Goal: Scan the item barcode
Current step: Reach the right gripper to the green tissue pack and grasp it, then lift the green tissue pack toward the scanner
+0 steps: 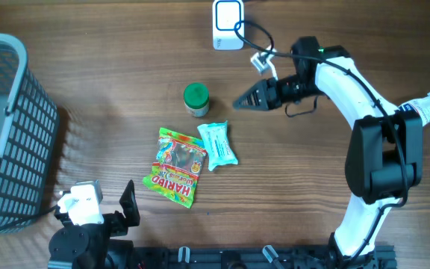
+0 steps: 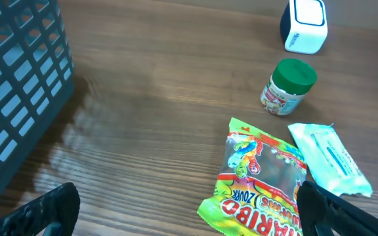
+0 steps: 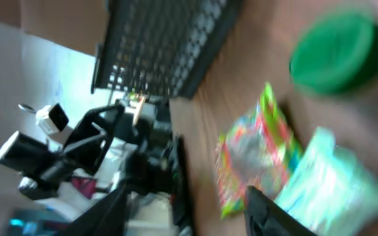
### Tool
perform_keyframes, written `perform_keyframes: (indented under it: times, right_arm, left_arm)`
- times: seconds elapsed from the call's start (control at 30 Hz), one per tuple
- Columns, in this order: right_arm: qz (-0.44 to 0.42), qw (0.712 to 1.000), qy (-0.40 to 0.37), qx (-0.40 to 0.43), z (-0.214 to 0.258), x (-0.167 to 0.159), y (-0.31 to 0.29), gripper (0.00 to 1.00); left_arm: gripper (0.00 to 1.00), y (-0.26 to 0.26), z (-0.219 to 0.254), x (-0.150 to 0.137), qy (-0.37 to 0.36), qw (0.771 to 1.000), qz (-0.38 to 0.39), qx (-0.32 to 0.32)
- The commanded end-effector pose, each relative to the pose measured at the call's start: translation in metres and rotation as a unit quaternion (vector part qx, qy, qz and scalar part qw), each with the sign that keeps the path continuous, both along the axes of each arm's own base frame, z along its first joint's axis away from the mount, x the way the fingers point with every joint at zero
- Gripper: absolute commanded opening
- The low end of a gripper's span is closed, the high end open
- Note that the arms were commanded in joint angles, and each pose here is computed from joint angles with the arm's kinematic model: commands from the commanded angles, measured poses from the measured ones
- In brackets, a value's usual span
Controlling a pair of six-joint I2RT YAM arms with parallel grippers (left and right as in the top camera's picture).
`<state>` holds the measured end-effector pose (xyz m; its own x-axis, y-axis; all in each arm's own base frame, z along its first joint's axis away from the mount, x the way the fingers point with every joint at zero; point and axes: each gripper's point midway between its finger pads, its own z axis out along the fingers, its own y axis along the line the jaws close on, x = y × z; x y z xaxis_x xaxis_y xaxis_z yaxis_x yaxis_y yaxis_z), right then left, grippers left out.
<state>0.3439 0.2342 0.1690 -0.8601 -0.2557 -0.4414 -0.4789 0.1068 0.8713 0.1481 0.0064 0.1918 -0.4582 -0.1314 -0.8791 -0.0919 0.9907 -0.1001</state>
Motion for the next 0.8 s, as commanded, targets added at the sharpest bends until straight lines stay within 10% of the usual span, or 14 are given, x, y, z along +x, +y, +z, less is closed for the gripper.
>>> perform_keyframes:
  times: [0.0,0.13,0.33,0.57,0.77]
  right_arm:
    - [-0.007,0.998,0.011,-0.055,-0.013,0.004,0.001,0.88]
    - [-0.017,0.927,0.044,-0.372,-0.097,-0.018,-0.015,1.00]
    - [-0.087,0.759,-0.114,-0.635,-0.129,-0.023,-0.003,0.99]
    - [-0.155,0.657,-0.258,-0.691,-0.119,-0.025,0.028,0.83]
    - [-0.140,0.630,-0.284,-0.709,-0.148,-0.035,0.041,0.78]
  left_arm:
    - [1.00,0.000,0.000,0.000,-0.002,1.000,0.001,0.001]
    - [1.00,0.000,0.000,0.000,-0.002,1.000,0.001,0.001]
    - [1.00,0.000,0.000,0.000,-0.002,1.000,0.001,0.001]
    - [1.00,0.000,0.000,0.000,-0.002,1.000,0.001,0.001]
    - [1.00,0.000,0.000,0.000,-0.002,1.000,0.001,0.001]
